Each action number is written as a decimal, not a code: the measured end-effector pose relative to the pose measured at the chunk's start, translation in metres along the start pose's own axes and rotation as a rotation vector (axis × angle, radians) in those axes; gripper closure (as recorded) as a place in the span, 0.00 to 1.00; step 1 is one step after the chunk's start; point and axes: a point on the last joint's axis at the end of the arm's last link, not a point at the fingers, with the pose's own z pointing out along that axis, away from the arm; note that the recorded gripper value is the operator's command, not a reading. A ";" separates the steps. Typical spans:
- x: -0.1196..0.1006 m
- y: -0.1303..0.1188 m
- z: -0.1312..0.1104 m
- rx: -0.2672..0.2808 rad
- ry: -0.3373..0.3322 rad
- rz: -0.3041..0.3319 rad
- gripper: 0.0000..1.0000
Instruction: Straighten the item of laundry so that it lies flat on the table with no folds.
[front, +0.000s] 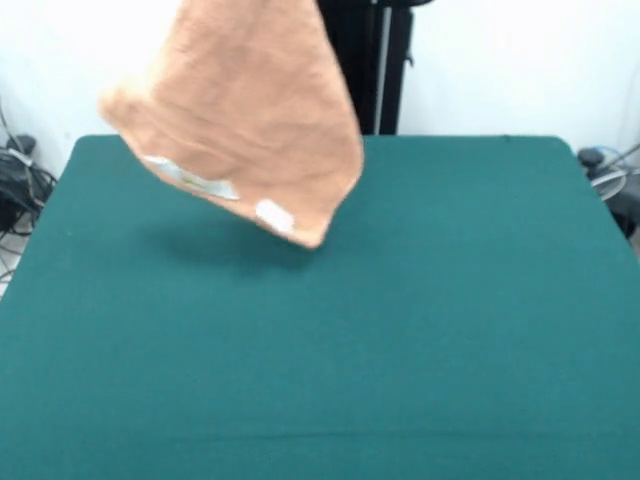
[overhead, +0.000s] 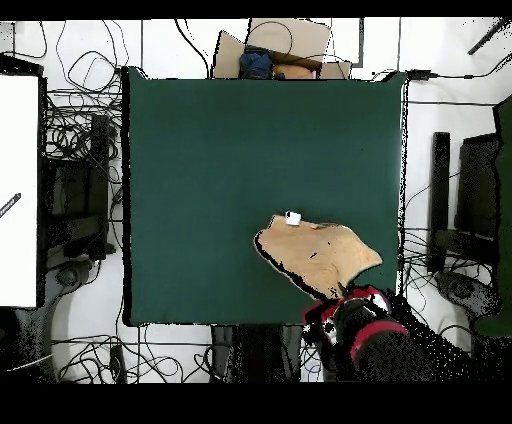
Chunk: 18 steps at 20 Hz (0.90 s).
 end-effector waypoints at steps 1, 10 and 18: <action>0.002 0.003 0.002 0.000 0.052 -0.056 1.00; 0.025 0.029 0.013 -0.046 0.633 -0.494 1.00; 0.001 0.036 0.028 -0.062 1.012 -0.490 1.00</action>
